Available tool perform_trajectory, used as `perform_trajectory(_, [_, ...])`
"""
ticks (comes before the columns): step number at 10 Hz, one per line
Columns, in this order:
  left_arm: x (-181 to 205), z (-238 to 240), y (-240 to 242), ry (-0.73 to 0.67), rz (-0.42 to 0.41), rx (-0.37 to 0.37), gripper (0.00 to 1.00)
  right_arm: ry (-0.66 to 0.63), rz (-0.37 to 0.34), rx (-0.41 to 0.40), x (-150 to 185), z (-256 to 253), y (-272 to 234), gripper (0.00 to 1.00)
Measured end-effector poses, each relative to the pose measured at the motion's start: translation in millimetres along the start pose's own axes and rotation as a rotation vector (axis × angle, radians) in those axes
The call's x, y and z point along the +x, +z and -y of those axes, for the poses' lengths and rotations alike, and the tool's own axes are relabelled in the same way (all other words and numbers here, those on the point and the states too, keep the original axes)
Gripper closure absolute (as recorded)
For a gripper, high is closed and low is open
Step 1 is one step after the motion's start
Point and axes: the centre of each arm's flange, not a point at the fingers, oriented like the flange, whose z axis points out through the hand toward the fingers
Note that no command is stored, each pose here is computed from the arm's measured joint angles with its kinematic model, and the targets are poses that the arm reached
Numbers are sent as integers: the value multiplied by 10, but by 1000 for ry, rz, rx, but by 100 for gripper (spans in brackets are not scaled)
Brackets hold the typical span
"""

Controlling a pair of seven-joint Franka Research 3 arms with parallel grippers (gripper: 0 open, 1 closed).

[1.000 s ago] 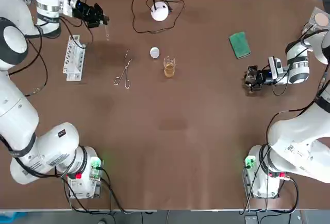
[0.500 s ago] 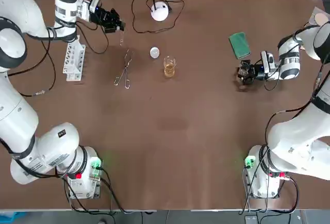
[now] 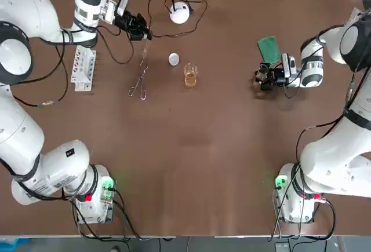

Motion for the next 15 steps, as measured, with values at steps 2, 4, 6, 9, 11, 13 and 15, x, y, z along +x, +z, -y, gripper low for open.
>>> perform_trajectory(2, [179, 0, 253, 6, 53, 26, 79, 22, -19, -22, 28, 60, 318, 62])
perform_trajectory(4, [311, -3, 438, -11, 92, 56, 79, 29, -20, -45, 76, 85, 559, 62])
perform_trajectory(6, [385, -13, 609, -10, 123, 82, 79, 29, -19, -56, 107, 88, 711, 62])
perform_trajectory(9, [461, -129, 898, -50, 187, 116, 79, 37, -27, -65, 122, 126, 918, 62])
perform_trajectory(11, [610, -211, 1092, -67, 242, 140, 79, 39, -32, -62, 141, 160, 1093, 62])
perform_trajectory(13, [695, -288, 1318, -73, 304, 162, 79, 42, -42, -71, 172, 194, 1306, 62])
perform_trajectory(15, [746, -361, 1491, -101, 387, 164, 79, 48, -41, -86, 183, 226, 1475, 62])
